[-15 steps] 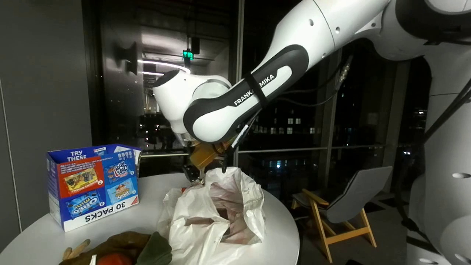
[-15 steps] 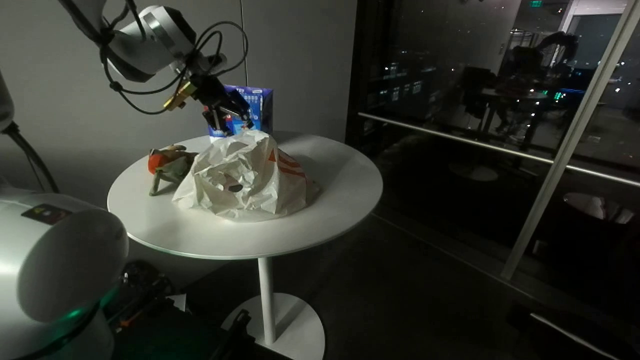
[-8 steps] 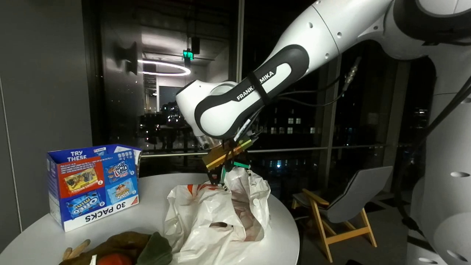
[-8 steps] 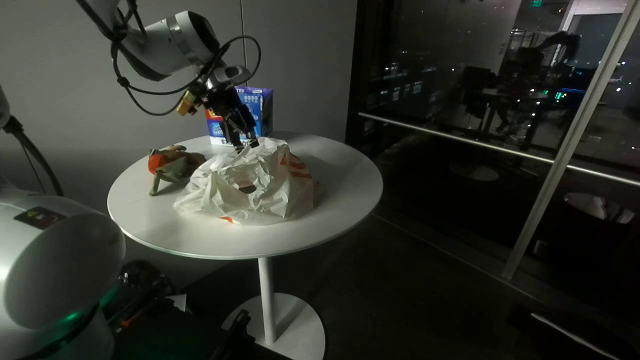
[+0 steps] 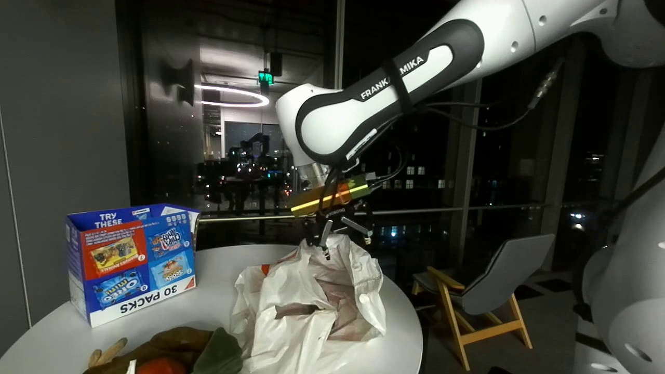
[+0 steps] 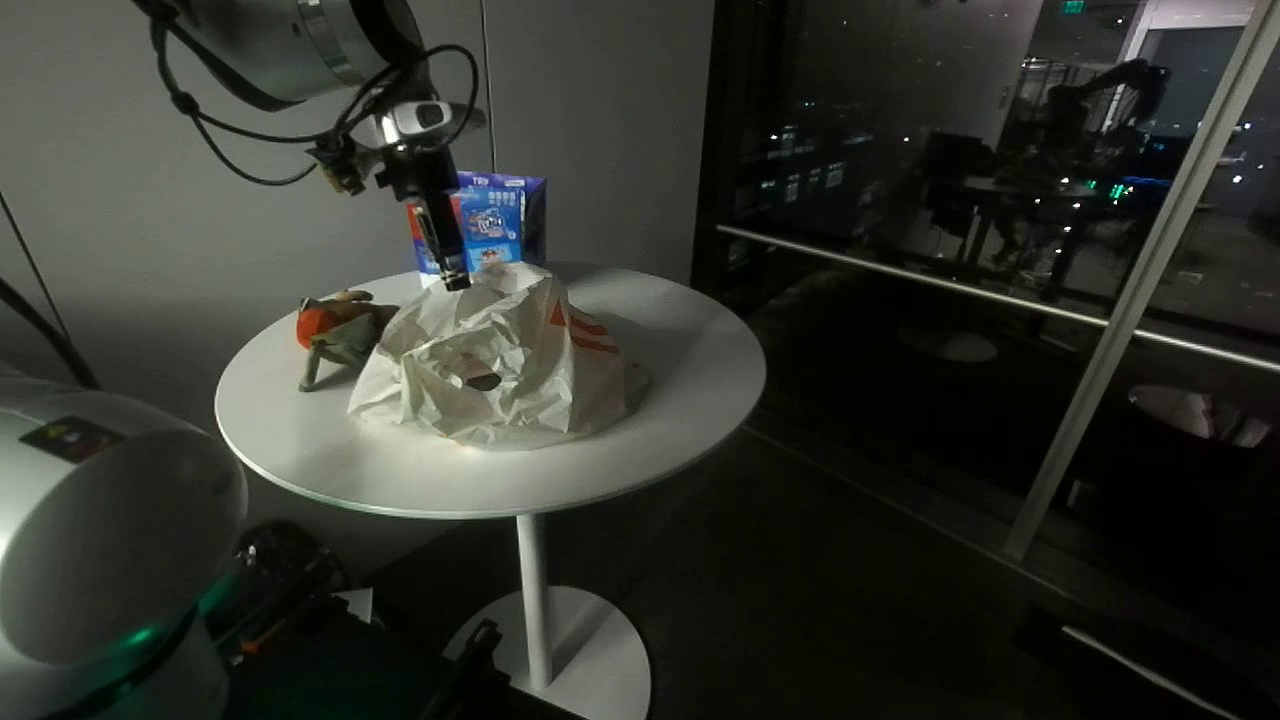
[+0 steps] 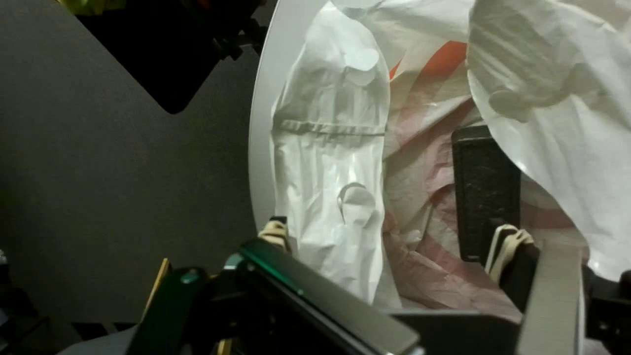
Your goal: Remove the moose, radish and eraser from the plastic bag and place them on the table.
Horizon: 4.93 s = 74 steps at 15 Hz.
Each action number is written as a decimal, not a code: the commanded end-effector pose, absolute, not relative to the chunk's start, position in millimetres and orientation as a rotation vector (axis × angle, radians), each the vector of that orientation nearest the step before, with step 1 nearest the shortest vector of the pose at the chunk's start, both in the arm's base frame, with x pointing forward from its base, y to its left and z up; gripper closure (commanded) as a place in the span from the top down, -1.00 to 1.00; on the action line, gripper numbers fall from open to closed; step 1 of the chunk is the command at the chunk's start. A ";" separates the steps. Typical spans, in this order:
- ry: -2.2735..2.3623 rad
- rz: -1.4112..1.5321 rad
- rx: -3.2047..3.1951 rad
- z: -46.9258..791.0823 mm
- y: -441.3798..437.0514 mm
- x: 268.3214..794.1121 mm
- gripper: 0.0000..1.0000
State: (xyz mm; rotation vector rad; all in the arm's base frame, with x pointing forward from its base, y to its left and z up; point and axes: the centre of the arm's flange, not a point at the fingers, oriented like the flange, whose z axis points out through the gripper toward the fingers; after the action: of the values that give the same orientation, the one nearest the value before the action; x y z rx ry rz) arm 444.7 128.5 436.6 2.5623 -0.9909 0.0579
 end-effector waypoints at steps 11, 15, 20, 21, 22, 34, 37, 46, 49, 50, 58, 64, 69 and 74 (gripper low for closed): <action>-0.672 0.075 2.337 379.8 156.3 464.6 1.00; -0.590 0.066 2.406 374.1 157.8 485.0 1.00; -0.409 -0.009 2.588 358.1 151.9 512.6 1.00; -0.368 -0.023 2.634 355.6 150.3 516.6 1.00; -0.330 -0.039 2.683 354.6 148.5 520.6 1.00; -0.447 -0.475 2.765 301.9 121.2 536.2 1.00; -0.465 -0.454 2.785 280.2 125.0 537.3 1.00; -0.499 -0.427 2.837 261.2 120.2 540.9 0.23; -0.520 -0.425 2.857 262.3 119.3 542.0 -0.22; -0.528 -0.424 2.860 263.1 119.0 542.0 -0.34; -0.568 -0.341 2.871 333.5 114.1 522.5 -0.34; -0.316 -0.630 2.997 410.1 109.4 491.8 -0.34; -0.001 -0.792 3.041 455.8 111.4 456.4 -0.34; 0.365 -0.599 2.995 463.3 120.5 435.7 -0.34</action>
State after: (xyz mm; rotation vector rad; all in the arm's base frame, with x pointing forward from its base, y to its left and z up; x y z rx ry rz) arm 451.5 116.0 459.5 3.0262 0.1957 -0.7379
